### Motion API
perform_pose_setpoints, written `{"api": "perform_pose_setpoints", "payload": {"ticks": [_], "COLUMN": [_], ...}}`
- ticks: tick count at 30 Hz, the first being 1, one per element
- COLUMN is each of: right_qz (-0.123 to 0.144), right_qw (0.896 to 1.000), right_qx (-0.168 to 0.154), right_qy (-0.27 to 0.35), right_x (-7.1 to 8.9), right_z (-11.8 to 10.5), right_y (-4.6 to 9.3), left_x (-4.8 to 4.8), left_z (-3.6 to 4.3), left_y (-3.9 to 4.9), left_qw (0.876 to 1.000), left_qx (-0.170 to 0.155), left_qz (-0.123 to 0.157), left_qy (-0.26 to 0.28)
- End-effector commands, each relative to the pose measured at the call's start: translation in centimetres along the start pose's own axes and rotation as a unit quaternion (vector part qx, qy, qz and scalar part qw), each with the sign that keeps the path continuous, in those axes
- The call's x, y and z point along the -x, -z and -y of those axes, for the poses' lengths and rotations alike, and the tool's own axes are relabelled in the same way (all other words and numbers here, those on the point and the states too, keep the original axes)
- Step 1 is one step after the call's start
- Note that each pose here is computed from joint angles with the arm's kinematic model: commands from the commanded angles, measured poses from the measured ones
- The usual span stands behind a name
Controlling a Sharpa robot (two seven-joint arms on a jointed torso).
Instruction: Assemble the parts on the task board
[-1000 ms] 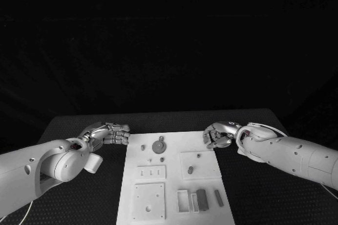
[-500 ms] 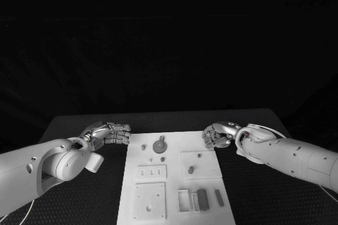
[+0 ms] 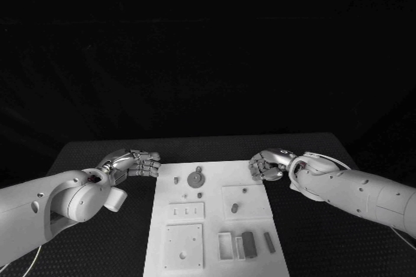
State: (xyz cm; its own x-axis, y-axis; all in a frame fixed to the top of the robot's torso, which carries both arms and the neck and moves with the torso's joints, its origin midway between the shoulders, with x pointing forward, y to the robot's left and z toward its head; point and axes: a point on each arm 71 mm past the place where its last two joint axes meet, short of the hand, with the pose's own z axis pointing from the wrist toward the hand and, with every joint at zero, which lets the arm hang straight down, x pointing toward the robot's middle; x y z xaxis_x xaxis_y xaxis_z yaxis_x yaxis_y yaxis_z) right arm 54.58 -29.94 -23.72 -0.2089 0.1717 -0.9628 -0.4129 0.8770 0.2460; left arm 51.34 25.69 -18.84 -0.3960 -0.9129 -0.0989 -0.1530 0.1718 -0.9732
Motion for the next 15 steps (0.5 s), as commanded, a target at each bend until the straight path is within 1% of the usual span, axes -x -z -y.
{"api": "perform_pose_setpoints", "payload": {"ticks": [1,15], "right_qz": [-0.014,-0.011], "right_qw": [1.000,1.000], "right_qx": [-0.004,-0.009], "right_qy": [0.002,0.007], "right_x": [-0.67,-0.68], "right_z": [0.14,0.13], "right_y": [0.14,0.08], "left_x": [-0.17,-0.13], "left_z": [0.20,0.19], "left_y": [-0.03,0.03], "left_qw": [1.000,1.000], "left_qx": [-0.005,-0.004], "left_qz": [-0.005,-0.005], "left_qy": [-0.001,-0.001]}}
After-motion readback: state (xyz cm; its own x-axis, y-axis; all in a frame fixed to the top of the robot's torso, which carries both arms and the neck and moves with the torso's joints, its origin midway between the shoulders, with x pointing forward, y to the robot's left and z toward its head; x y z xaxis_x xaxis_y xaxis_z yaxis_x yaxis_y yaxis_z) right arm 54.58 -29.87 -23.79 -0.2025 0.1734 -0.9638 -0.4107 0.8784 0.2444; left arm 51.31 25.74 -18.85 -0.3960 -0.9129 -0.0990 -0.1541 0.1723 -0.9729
